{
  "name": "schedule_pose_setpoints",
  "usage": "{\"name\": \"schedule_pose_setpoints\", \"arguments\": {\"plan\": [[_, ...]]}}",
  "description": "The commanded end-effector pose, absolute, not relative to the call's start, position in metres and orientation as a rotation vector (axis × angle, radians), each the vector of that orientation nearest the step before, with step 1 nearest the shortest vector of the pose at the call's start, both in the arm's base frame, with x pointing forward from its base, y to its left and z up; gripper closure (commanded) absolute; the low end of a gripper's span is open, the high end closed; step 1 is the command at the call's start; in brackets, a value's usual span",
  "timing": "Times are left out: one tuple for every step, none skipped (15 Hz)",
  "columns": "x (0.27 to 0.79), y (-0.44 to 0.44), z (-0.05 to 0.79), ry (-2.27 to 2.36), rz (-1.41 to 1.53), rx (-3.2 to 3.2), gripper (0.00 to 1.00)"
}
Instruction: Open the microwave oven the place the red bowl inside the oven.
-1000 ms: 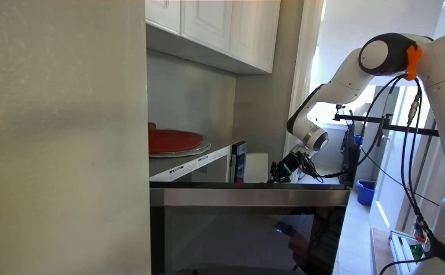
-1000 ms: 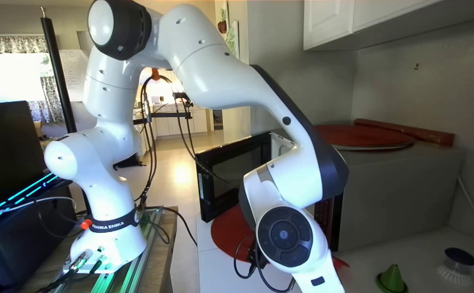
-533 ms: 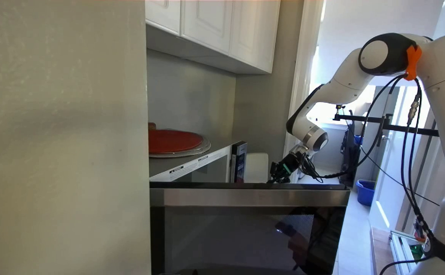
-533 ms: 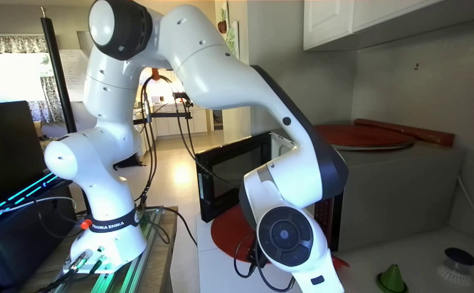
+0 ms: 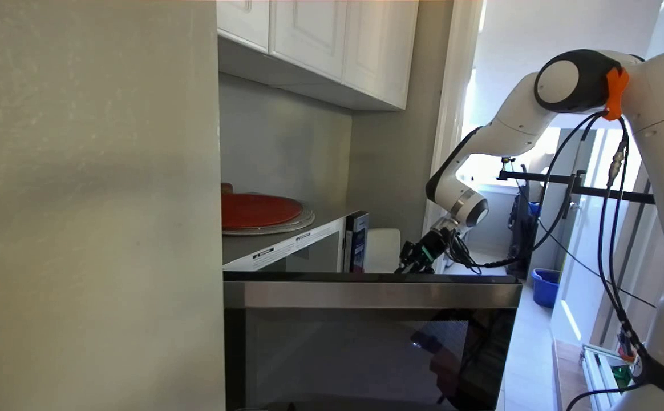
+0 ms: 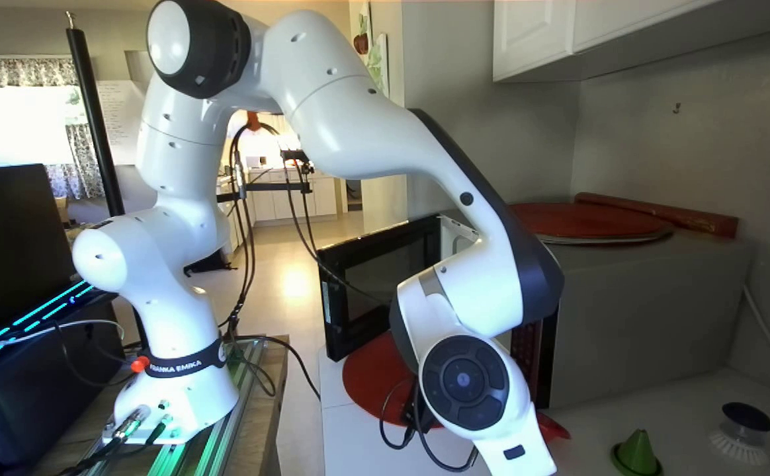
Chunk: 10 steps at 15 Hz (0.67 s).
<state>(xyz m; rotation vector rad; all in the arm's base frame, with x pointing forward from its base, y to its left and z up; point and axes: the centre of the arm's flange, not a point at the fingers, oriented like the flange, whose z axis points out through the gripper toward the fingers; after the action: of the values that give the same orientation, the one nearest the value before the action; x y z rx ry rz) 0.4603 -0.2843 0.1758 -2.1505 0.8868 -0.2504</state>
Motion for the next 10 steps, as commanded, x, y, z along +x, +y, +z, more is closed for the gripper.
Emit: {"name": "schedule_pose_setpoints", "arguments": {"plan": [[0.4606, -0.2784, 0.1734, 0.878, -0.263, -2.131, 0.69], [0.4614, -0.2775, 0.1733, 0.876, -0.262, -2.131, 0.72], [0.4621, -0.2766, 0.1733, 0.875, -0.261, -2.131, 0.79], [0.4626, -0.2760, 0.1736, 0.873, -0.262, -2.132, 0.95], [0.4629, -0.2756, 0.1739, 0.871, -0.262, -2.132, 0.94], [0.4627, -0.2755, 0.1746, 0.869, -0.263, -2.134, 0.99], [0.4624, -0.2755, 0.1750, 0.867, -0.262, -2.135, 1.00], [0.4613, -0.2760, 0.1750, 0.866, -0.261, -2.138, 1.00], [0.4601, -0.2771, 0.1747, 0.866, -0.258, -2.139, 1.00], [0.4580, -0.2780, 0.1743, 0.866, -0.248, -2.138, 0.99]]}}
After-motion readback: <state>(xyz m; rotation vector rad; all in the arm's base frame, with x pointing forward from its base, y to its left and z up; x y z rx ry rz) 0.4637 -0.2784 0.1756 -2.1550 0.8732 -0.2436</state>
